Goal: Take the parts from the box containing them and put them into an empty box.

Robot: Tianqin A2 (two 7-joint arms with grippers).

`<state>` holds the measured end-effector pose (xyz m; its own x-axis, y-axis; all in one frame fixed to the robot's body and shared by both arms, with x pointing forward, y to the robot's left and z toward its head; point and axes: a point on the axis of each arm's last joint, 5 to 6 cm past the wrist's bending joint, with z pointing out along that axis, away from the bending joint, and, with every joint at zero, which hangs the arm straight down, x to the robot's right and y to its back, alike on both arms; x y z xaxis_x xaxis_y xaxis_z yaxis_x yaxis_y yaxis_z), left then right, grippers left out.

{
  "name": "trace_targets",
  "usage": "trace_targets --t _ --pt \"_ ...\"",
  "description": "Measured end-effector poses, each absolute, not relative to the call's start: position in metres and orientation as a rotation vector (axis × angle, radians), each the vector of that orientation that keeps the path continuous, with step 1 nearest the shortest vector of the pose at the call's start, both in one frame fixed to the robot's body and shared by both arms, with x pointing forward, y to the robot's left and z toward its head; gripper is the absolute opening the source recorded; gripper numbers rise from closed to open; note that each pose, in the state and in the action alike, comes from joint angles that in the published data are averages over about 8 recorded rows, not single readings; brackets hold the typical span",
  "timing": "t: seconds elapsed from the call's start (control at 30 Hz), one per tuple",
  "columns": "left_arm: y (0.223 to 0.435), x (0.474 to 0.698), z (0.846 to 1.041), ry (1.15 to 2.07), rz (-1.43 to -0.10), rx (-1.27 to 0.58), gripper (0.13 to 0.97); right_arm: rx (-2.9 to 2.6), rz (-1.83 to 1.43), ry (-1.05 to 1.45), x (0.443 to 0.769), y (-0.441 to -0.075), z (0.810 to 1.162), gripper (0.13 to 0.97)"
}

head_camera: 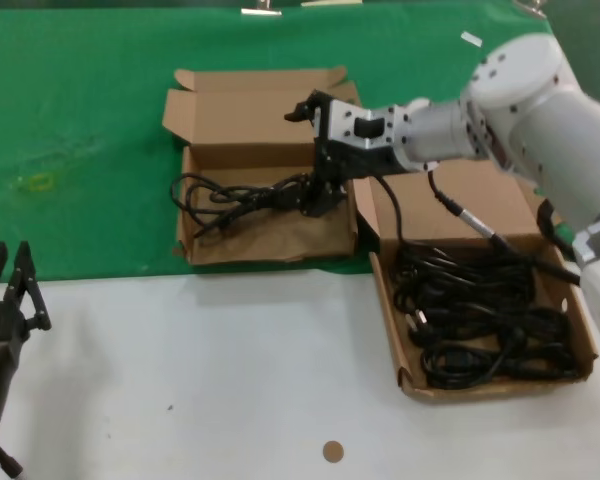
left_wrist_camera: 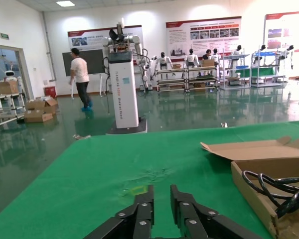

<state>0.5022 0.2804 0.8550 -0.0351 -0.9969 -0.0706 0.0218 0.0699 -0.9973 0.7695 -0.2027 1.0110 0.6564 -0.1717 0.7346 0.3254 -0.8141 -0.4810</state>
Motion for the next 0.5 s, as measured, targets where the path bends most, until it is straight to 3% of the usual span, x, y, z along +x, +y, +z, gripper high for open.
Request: trace_targets --t 0.13,0.3,0.5 --pt "0.28 0.502 0.855 1.253 -1.193 -1.125 0.187 -2.234 -1.105 -0.055 0.766 -0.201 0.994 0.729" --pt "0.28 0.502 0.855 1.253 -1.193 -1.125 0.26 -2.172 -1.12 0.037 0.759 -0.2 0.972 0.836" --pt "0.28 0.502 0.855 1.253 -1.193 -1.125 0.35 -2.094 -1.137 0.153 0.747 -0.201 0.948 0.899"
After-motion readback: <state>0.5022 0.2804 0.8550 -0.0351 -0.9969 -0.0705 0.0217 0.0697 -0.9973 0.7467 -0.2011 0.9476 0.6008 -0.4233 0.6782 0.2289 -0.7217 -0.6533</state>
